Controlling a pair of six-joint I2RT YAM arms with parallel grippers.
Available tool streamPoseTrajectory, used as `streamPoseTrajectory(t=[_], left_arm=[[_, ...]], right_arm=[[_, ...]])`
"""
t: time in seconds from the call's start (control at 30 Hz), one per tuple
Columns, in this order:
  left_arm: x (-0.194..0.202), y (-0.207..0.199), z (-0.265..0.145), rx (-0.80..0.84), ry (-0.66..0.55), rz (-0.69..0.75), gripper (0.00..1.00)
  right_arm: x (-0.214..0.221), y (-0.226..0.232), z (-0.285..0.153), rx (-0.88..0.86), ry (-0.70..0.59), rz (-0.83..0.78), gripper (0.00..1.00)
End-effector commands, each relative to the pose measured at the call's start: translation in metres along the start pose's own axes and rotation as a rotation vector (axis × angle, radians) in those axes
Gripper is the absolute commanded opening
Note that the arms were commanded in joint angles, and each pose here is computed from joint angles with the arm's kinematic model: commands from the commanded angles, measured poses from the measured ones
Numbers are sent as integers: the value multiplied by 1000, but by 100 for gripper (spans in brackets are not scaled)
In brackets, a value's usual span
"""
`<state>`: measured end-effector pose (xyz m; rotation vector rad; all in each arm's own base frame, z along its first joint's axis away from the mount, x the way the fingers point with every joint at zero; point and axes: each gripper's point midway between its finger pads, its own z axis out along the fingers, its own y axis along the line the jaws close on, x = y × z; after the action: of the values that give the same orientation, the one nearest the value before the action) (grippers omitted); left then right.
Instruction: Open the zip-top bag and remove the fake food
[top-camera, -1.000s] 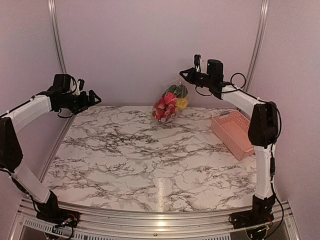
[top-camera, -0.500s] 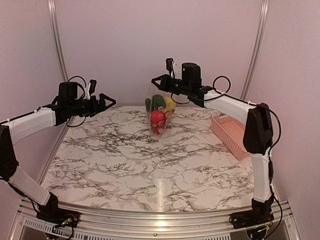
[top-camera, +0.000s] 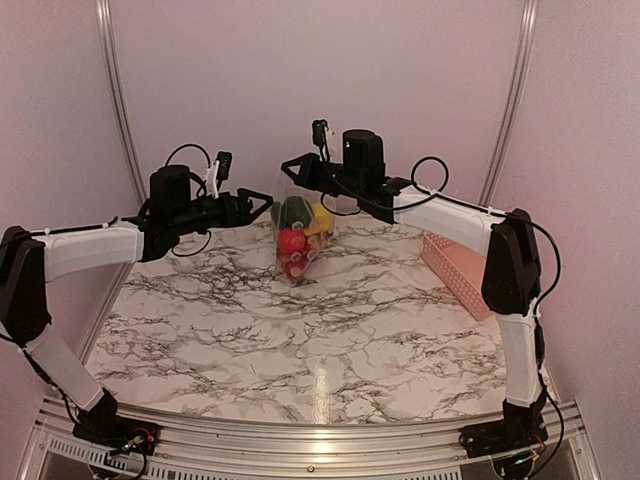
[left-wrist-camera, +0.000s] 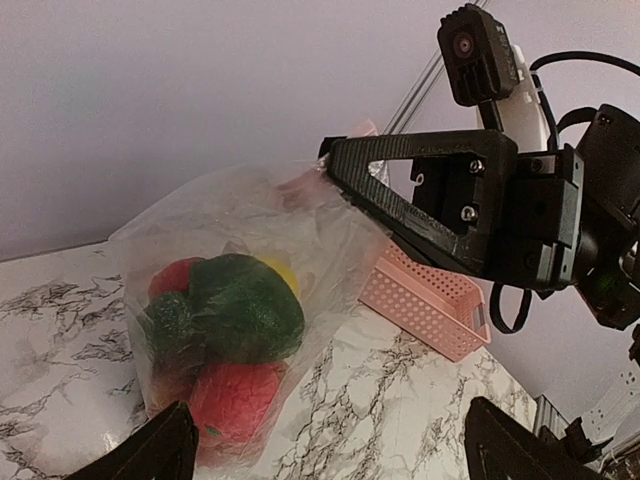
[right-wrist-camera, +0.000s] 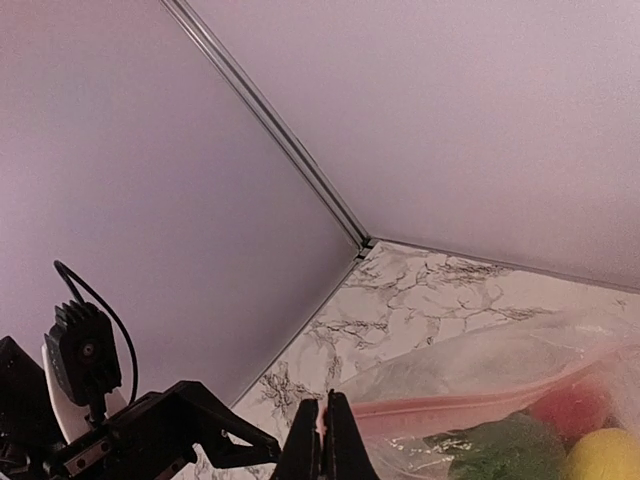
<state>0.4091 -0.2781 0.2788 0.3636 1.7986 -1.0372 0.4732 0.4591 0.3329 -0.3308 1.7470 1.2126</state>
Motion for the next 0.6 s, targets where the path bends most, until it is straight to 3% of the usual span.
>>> streamPoseTrajectory(t=[0.0, 0.43, 0.57], left_arm=[[-13, -6, 21, -10, -39, 112, 94], [-21, 5, 66, -76, -35, 153, 89], [-22, 21, 77, -164, -22, 142, 80]], right_arm=[[-25, 25, -4, -58, -81, 17, 0], [-17, 42, 1, -110, -74, 47, 0], [-14, 47, 2, -128, -69, 54, 0]])
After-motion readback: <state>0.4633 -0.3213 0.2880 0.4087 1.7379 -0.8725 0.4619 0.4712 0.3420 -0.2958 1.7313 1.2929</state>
